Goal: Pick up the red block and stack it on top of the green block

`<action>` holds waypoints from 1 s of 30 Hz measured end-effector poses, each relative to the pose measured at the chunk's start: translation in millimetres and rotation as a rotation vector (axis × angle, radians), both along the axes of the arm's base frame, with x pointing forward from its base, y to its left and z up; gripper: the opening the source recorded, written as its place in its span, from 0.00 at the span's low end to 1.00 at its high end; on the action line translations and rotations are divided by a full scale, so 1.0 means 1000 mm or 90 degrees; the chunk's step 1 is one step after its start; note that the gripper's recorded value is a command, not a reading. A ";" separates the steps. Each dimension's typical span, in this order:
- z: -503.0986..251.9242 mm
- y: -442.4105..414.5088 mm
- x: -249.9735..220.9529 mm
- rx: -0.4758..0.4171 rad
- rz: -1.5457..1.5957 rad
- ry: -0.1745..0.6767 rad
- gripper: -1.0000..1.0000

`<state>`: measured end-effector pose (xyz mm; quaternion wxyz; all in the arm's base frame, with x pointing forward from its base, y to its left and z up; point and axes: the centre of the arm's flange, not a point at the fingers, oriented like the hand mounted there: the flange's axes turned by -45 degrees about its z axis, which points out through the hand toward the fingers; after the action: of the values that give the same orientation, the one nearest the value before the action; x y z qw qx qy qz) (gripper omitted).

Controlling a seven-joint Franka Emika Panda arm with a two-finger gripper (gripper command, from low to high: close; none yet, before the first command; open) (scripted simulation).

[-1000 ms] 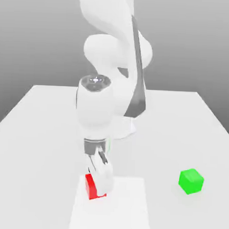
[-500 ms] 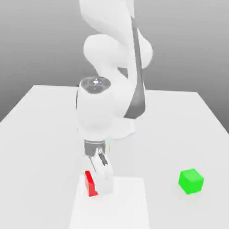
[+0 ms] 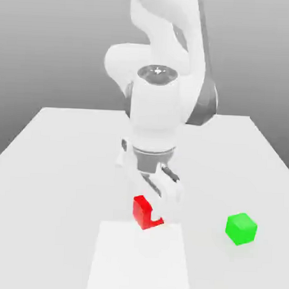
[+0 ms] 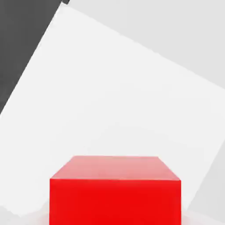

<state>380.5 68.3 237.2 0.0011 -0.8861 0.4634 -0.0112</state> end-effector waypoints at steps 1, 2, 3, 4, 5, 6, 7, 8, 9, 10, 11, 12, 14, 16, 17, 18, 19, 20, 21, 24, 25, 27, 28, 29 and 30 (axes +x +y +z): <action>0.003 0.018 -0.002 0.000 0.023 -0.001 0.00; 0.006 0.036 -0.004 0.000 0.047 -0.001 0.00; 0.008 0.054 -0.008 0.000 0.072 -0.001 0.00; 0.010 0.073 -0.013 0.000 0.098 0.000 0.00; 0.011 0.092 -0.020 0.000 0.125 0.001 0.00; 0.012 0.112 -0.027 0.001 0.152 0.003 0.00; 0.012 0.131 -0.036 0.002 0.180 0.005 0.00; 0.011 0.150 -0.047 0.002 0.209 0.008 0.00; 0.011 0.163 -0.054 0.002 0.229 0.011 0.00; 0.012 0.169 -0.057 0.001 0.238 0.012 0.00; 0.012 0.173 -0.058 -0.001 0.241 0.012 0.00; 0.013 0.174 -0.058 -0.003 0.242 0.012 0.00; 0.014 0.175 -0.056 -0.007 0.241 0.011 0.00; 0.014 0.175 -0.053 -0.011 0.240 0.010 0.00; 0.013 0.175 -0.052 -0.013 0.239 0.010 0.00; 0.013 0.175 -0.051 -0.014 0.238 0.009 0.00; 0.012 0.175 -0.050 -0.015 0.237 0.008 0.00; 0.011 0.175 -0.049 -0.016 0.236 0.007 0.00; 0.009 0.175 -0.048 -0.017 0.236 0.007 0.00; 0.003 0.175 -0.046 -0.018 0.235 0.005 0.00; 0.001 0.175 -0.046 -0.019 0.235 0.004 0.00; -0.005 0.175 -0.046 -0.018 0.236 0.004 0.00; -0.008 0.176 -0.046 -0.018 0.237 0.003 0.00; -0.011 0.175 -0.046 -0.017 0.237 0.003 0.00; -0.015 0.175 -0.046 -0.016 0.237 0.003 0.00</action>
<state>334.3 243.3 222.1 -0.0088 -0.9564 0.2916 -0.0142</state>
